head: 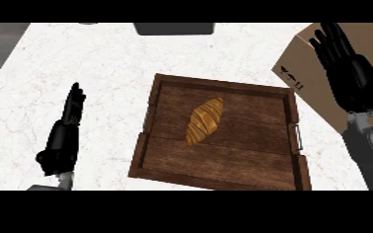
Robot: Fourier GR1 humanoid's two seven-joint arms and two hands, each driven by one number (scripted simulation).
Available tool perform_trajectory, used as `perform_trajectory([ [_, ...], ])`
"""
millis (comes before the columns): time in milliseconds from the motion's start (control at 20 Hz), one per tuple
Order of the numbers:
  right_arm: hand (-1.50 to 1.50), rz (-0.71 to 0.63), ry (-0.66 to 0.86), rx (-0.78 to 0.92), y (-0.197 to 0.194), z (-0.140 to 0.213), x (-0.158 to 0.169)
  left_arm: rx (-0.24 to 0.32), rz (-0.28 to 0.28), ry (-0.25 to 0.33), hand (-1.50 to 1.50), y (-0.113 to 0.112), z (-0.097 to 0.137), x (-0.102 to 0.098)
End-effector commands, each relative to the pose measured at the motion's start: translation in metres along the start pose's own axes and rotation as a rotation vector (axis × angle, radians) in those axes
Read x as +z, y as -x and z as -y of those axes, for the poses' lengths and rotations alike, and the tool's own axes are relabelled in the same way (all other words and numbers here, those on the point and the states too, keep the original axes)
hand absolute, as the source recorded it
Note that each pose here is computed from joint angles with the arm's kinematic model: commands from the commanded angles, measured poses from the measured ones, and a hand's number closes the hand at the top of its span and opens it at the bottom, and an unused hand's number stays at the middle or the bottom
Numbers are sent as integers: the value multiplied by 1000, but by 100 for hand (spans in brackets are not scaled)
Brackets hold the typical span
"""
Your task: Pick the croissant from the tray and place it in the cardboard box
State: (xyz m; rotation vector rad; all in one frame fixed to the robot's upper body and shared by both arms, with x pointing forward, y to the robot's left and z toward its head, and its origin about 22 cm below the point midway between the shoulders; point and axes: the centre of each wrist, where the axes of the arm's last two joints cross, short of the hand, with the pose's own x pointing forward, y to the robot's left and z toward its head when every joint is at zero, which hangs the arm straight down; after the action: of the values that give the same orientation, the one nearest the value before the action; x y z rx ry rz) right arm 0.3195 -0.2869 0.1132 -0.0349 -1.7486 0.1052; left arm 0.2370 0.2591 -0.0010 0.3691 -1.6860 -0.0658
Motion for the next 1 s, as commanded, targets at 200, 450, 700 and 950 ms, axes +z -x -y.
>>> perform_trajectory([
  [200,-150,226,382,221,-70,-1,5,-134,109,204,0,-23,-23,-23],
  [450,-150,11,440,501,-34,-7,41,-111,100,309,0,-33,-23,-28],
  [700,-150,29,320,731,-38,-40,76,-93,113,361,0,-48,-30,-38],
  [950,-150,-32,228,945,-58,-68,96,-98,122,389,0,-50,-29,-49],
])
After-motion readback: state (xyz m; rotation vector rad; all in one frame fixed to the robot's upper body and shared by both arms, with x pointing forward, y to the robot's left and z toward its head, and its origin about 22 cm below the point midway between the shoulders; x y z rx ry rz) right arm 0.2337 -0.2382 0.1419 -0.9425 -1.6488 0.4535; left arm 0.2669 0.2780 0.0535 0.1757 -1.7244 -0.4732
